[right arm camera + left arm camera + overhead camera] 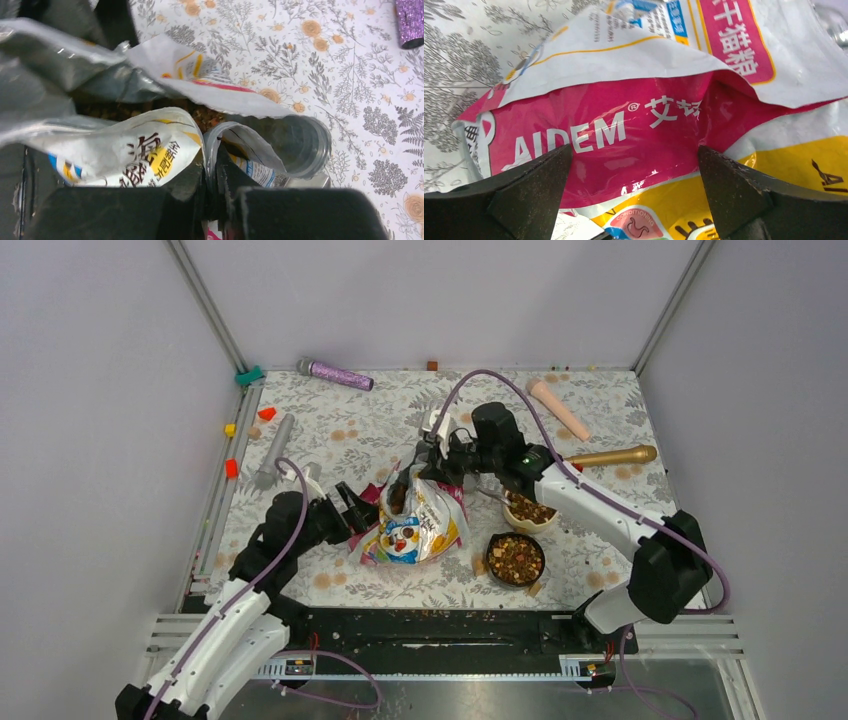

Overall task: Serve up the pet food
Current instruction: Adjust the pet food bag at the center of the board.

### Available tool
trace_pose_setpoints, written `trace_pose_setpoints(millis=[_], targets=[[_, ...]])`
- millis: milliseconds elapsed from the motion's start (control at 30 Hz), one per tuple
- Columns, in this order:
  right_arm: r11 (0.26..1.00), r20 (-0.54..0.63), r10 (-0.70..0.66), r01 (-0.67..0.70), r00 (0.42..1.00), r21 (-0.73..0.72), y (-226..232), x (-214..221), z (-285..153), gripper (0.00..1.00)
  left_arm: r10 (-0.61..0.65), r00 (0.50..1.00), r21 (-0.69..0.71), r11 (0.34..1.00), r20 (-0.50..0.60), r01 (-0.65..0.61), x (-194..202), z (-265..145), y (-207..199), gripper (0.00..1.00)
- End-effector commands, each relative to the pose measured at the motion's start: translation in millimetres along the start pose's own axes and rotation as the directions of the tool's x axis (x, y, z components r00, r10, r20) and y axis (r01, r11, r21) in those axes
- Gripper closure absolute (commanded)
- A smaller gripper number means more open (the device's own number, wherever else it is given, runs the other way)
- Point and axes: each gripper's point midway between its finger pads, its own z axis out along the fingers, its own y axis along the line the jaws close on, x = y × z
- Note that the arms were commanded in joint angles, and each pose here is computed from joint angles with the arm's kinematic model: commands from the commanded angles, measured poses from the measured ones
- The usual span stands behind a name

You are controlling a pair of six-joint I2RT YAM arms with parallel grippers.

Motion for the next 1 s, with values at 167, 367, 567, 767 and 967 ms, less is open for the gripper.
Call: trace_pose_setpoints(millis=[167, 367, 567, 767, 967], targets=[[0.948, 0.315, -0.098, -0.008, 0.944, 0.318, -73, -117, -35, 0.55, 0.017, 0.984, 0.052, 0.999, -0.179, -0.007, 52, -8, -30, 0.03], [0.936, 0.24, -0.001, -0.083, 0.971, 0.341, -41, -62, -63, 0.25, 0.067, 0.997, -0.139, 0.988, -0.045, -0.073, 20, -31, -15, 0.03], [0.863, 0.23, 0.175, -0.261, 0.957, 0.431, -21, -19, -99, 0.0, 0.154, 0.984, -0.14, 0.98, 0.089, -0.141, -23, -57, -38, 0.01], [0.789, 0.408, 0.251, -0.43, 0.878, 0.438, 8, 3, -136, 0.0, 0.301, 0.948, -0.128, 0.949, 0.1, -0.288, -48, -47, -66, 0.01], [0.734, 0.559, 0.265, -0.54, 0.786, 0.412, 27, 9, -168, 0.01, 0.431, 0.902, -0.277, 0.87, 0.029, -0.407, -62, -32, -49, 0.06]])
